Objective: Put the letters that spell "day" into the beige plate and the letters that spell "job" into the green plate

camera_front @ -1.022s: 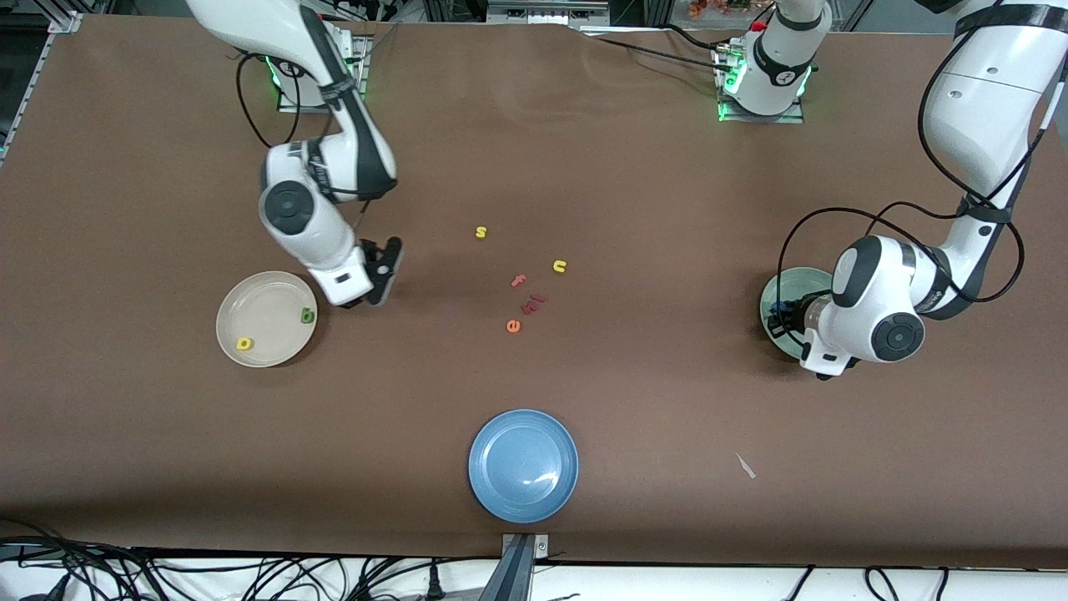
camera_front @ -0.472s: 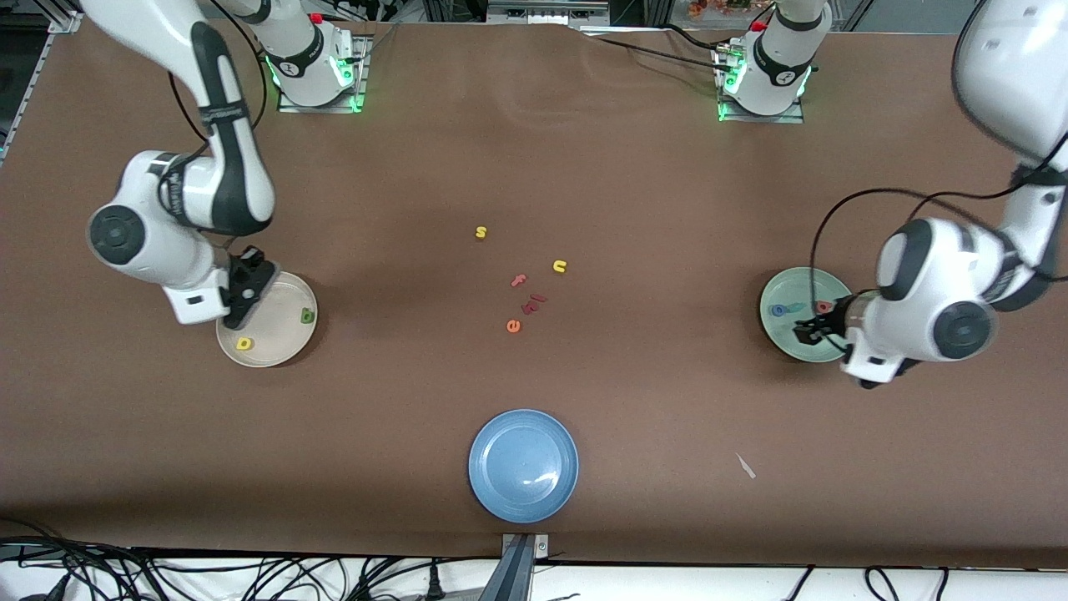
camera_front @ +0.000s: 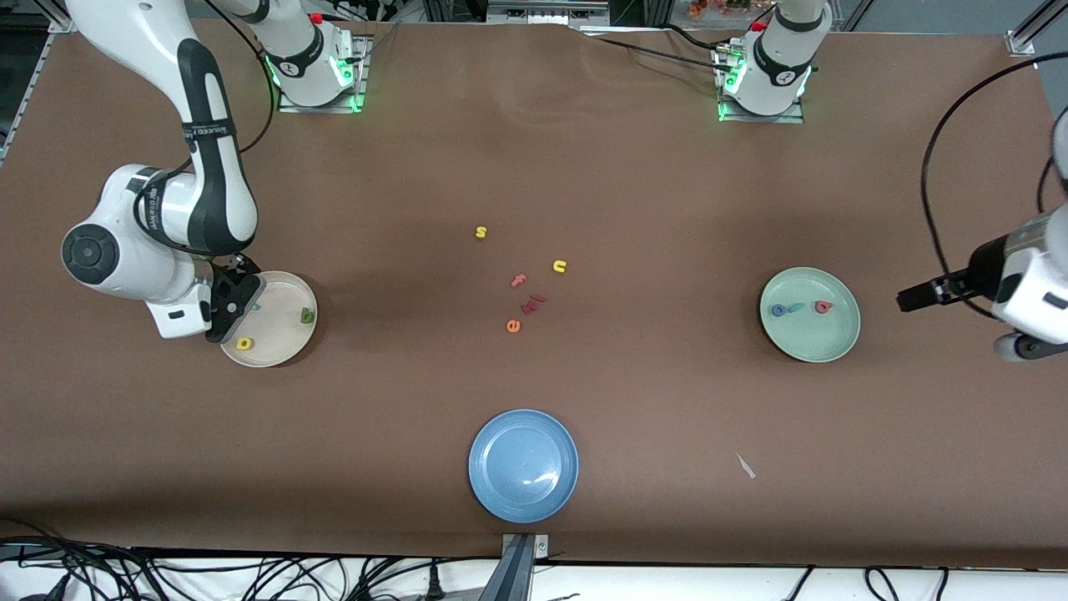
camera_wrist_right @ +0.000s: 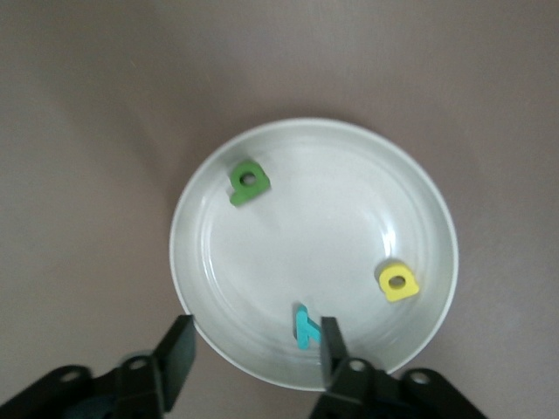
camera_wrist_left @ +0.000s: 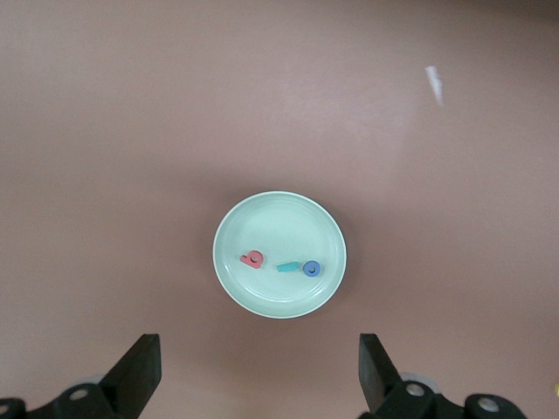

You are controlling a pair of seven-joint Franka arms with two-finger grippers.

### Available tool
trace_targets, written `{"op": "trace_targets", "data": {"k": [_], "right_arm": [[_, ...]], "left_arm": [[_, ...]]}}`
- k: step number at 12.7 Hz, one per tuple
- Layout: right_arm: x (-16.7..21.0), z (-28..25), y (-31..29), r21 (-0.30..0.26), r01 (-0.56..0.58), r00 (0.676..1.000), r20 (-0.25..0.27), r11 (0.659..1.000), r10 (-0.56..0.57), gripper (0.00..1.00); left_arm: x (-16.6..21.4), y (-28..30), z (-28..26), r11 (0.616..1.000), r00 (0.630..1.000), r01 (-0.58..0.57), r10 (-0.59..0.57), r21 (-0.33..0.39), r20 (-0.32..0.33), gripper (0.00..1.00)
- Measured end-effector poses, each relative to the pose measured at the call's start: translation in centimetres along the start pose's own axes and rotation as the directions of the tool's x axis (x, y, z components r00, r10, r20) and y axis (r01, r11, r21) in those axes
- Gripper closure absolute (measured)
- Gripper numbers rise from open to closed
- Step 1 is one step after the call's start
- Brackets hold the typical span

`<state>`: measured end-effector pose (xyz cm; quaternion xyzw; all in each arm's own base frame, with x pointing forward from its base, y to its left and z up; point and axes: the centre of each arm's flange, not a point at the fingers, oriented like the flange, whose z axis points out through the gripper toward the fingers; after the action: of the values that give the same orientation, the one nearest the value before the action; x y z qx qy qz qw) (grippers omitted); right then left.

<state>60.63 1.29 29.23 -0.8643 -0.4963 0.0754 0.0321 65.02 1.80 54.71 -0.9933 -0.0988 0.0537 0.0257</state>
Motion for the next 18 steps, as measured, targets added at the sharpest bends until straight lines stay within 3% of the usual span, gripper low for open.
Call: {"op": "trace_targets", "data": {"k": [2,3,7,10,13,15,18], "right_arm": [[1.0,-2.4,0.3,0.000,0.012,1.000,-0.010,1.000,-0.012,0.07],[1.4,-3.3,0.4,-0.003,0.008,1.000,-0.016,1.000,-0.008,0.00],[2.5,-6.3,0.3,0.024,-0.138,0.990,-0.014,0.990,0.138,0.00],[4.2,-8.5,-0.8,0.047,-0.288,0.958,0.005,0.957,0.288,0.00],[6.2,-9.4,-2.7,0.065,-0.436,0.900,0.043,0.898,0.434,0.00],[7.9,-10.8,-4.6,0.058,-0.540,0.842,0.043,0.840,0.539,0.00],[9.4,-14.2,-8.7,-0.019,-0.678,0.734,0.045,0.735,0.678,0.00]], "left_arm": [[-0.4,-0.6,-2.3,0.996,0.996,-0.086,0.086,-0.003,-0.022,0.00],[-0.7,-0.8,-3.3,0.995,0.994,-0.100,0.099,-0.002,-0.036,0.00],[-2.2,-0.1,-5.8,0.993,0.990,-0.119,0.119,0.008,-0.070,0.00],[-2.2,-0.8,-6.0,0.994,0.992,-0.107,0.107,0.011,-0.073,0.00],[-2.5,-2.6,-6.8,0.997,0.994,-0.076,0.077,0.016,-0.081,0.00],[-2.9,-3.6,-6.6,0.998,0.997,-0.054,0.056,0.037,-0.049,0.00],[-4.2,-4.0,-7.6,0.999,0.999,-0.019,0.020,0.039,-0.031,0.00]]}}
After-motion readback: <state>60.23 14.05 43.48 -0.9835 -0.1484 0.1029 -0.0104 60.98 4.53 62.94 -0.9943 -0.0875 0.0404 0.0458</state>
